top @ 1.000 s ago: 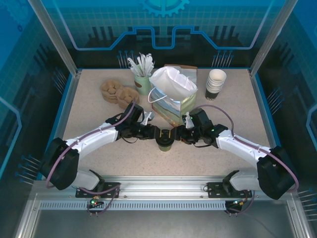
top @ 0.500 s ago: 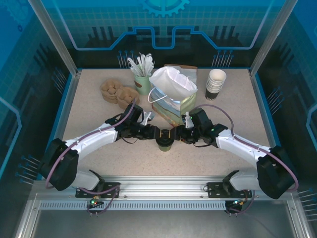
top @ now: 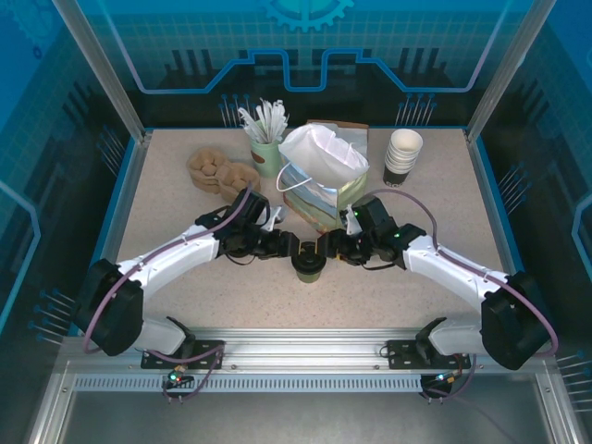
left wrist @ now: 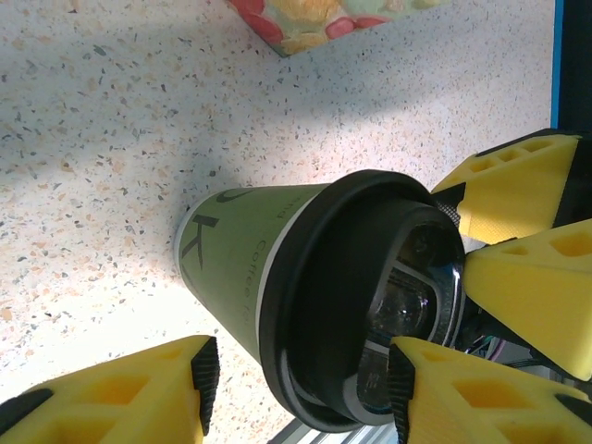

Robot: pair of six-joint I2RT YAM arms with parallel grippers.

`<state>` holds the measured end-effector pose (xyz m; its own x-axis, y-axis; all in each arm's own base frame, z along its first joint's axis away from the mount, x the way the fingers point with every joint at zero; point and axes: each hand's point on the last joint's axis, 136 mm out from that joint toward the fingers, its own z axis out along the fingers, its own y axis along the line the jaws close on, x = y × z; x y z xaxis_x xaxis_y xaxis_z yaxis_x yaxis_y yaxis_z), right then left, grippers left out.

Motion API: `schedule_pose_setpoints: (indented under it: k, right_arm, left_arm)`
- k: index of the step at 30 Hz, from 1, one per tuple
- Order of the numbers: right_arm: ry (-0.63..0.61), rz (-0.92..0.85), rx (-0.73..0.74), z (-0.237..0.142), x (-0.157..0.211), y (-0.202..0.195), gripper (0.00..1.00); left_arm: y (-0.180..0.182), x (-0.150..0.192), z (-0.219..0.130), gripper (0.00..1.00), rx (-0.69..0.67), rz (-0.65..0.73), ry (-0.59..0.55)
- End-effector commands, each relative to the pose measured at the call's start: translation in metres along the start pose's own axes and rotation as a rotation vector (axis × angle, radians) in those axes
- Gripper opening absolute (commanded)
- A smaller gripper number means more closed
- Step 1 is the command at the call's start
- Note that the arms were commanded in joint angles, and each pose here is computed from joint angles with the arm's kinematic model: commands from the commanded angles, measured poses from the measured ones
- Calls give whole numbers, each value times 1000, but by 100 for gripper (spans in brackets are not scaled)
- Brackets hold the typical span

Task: Pack the takeout coffee

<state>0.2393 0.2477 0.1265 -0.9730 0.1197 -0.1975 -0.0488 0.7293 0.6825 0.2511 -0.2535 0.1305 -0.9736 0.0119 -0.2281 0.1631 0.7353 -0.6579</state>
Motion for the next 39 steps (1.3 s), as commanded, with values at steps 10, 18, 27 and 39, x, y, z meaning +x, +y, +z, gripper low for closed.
schedule_pose_setpoints:
  k: [10, 18, 27, 39]
  right_arm:
    - [18, -33, 42, 1, 12, 2, 56]
    - [25, -31, 51, 13, 25, -1, 55]
    - [14, -24, 28, 30, 26, 9, 52]
    - [-20, -50, -12, 59, 19, 39, 50]
  left_arm:
    - [-14, -13, -45, 58, -15, 31, -99]
    - [-3, -10, -64, 61, -29, 23, -122]
    - [3, -8, -75, 62, -34, 11, -134]
    - [8, -7, -87, 63, -41, 1, -153]
